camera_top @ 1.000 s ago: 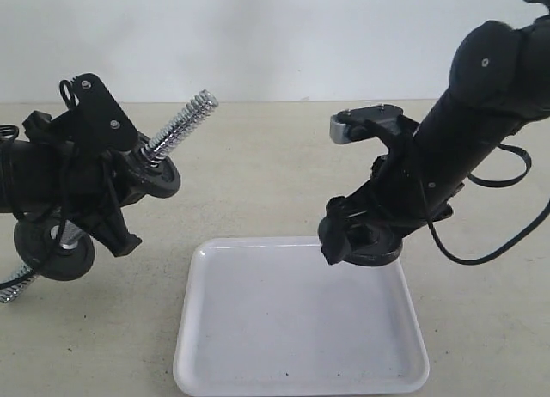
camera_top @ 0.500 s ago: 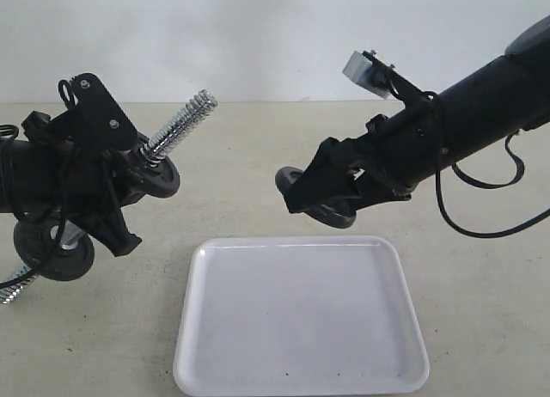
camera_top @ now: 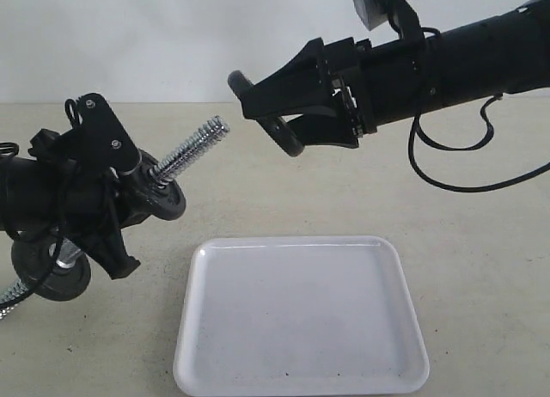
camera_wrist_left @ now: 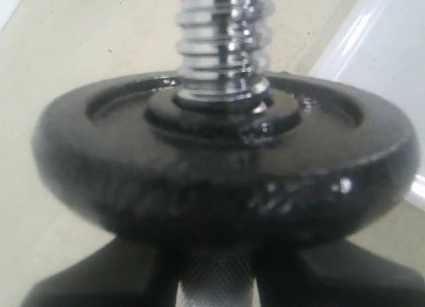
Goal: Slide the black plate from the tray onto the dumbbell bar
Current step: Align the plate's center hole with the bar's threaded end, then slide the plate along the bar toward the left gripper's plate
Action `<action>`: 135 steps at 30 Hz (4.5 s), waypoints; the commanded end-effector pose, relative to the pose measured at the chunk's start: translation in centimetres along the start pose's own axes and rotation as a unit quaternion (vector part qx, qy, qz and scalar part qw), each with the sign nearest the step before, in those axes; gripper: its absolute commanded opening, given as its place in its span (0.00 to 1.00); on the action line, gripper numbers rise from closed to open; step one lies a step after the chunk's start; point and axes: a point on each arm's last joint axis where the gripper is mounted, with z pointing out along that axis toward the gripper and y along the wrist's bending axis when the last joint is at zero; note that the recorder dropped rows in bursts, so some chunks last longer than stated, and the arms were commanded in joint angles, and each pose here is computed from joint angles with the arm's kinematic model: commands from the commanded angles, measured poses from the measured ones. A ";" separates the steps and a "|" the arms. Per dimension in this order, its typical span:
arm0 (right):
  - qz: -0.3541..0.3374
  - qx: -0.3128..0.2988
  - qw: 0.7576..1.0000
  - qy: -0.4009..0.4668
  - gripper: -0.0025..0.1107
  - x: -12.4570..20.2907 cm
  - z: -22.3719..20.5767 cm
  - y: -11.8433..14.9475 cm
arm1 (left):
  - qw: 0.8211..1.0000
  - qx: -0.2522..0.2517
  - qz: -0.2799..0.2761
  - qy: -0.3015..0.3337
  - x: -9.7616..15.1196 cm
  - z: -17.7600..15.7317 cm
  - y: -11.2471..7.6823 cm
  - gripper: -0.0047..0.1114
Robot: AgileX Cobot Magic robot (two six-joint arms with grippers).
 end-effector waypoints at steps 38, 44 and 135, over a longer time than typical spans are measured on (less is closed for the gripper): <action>0.006 0.015 1.000 0.006 0.03 -0.4 -0.4 0.6 | 0.988 0.100 0.029 -0.111 -3.2 -1.7 -1.3 0.08; 0.006 0.019 1.000 0.004 0.03 -0.5 -0.4 0.5 | 0.988 0.101 0.029 -0.112 -3.2 -1.7 -1.3 0.08; -0.033 0.102 0.992 0.073 0.03 2.2 7.1 0.1 | 0.984 0.106 0.007 -0.144 -4.6 -2.0 -0.8 0.08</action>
